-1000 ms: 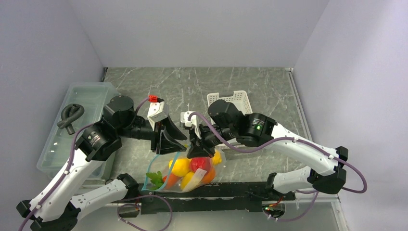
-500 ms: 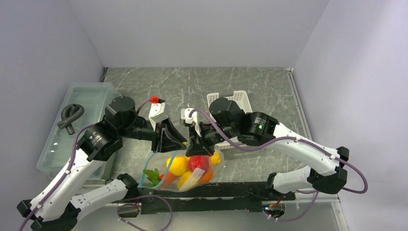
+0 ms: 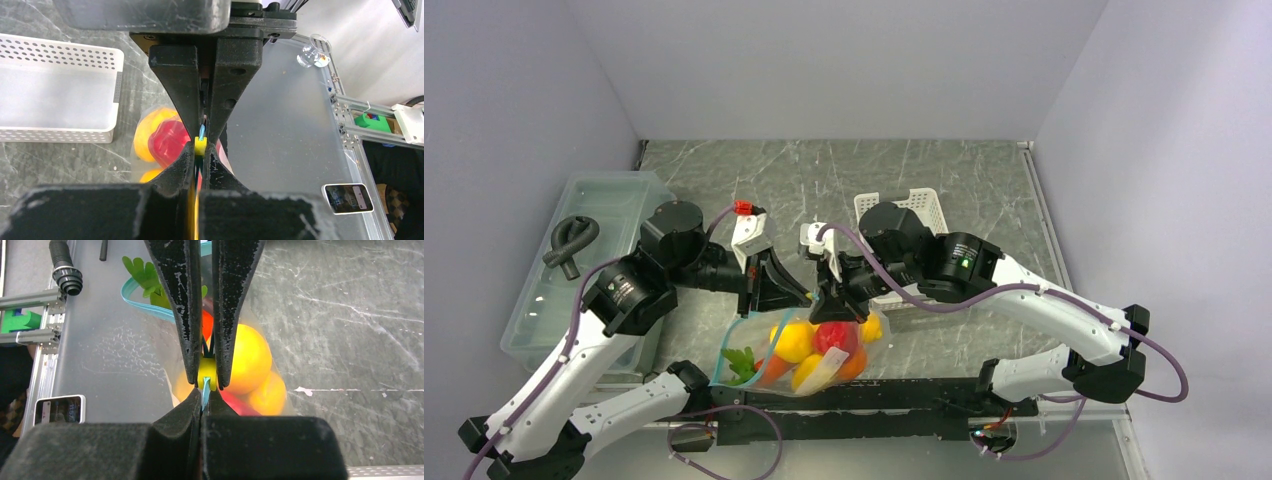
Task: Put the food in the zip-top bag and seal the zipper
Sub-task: Zip the zipper food storage bag at the center of the board.
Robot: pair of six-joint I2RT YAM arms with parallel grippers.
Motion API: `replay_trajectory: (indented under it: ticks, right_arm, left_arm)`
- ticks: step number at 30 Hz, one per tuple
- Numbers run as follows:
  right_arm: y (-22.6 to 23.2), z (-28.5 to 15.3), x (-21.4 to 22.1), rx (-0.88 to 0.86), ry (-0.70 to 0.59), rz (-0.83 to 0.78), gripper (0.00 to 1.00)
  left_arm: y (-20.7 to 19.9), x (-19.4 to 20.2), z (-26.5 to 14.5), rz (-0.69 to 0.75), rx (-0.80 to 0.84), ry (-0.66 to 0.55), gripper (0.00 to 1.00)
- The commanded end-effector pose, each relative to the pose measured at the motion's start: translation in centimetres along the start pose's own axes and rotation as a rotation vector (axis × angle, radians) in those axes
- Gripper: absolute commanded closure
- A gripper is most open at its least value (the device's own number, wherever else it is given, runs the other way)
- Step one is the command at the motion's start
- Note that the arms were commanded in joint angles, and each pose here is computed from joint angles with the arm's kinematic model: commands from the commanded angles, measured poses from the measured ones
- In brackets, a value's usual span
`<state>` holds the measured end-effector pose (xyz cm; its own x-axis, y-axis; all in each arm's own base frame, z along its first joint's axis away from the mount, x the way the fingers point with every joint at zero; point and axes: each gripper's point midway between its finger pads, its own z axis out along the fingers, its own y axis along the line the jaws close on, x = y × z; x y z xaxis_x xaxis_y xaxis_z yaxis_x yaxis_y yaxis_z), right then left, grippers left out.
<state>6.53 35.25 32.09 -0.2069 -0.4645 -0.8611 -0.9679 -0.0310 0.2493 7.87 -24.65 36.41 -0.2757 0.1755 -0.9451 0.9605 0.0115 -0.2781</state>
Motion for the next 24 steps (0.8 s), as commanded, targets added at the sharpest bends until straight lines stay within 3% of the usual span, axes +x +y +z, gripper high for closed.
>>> replay_trajectory:
  ticks: [1,16,24]
  right_arm:
    - [0.4,-1.2,-4.2,0.020,-0.140,-0.041,1.00]
    - [1.7,-6.0,-6.9,0.100,-0.322,-0.095,1.00]
    - [1.7,-6.0,-6.8,0.102,-0.319,-0.096,1.00]
  left_arm:
    - [-1.0,-0.8,-0.3,0.040,0.030,-0.027,1.00]
    - [-0.4,0.5,-0.7,0.018,-0.024,-0.009,1.00]
    - [-0.4,0.1,-0.8,0.022,-0.033,-0.017,1.00]
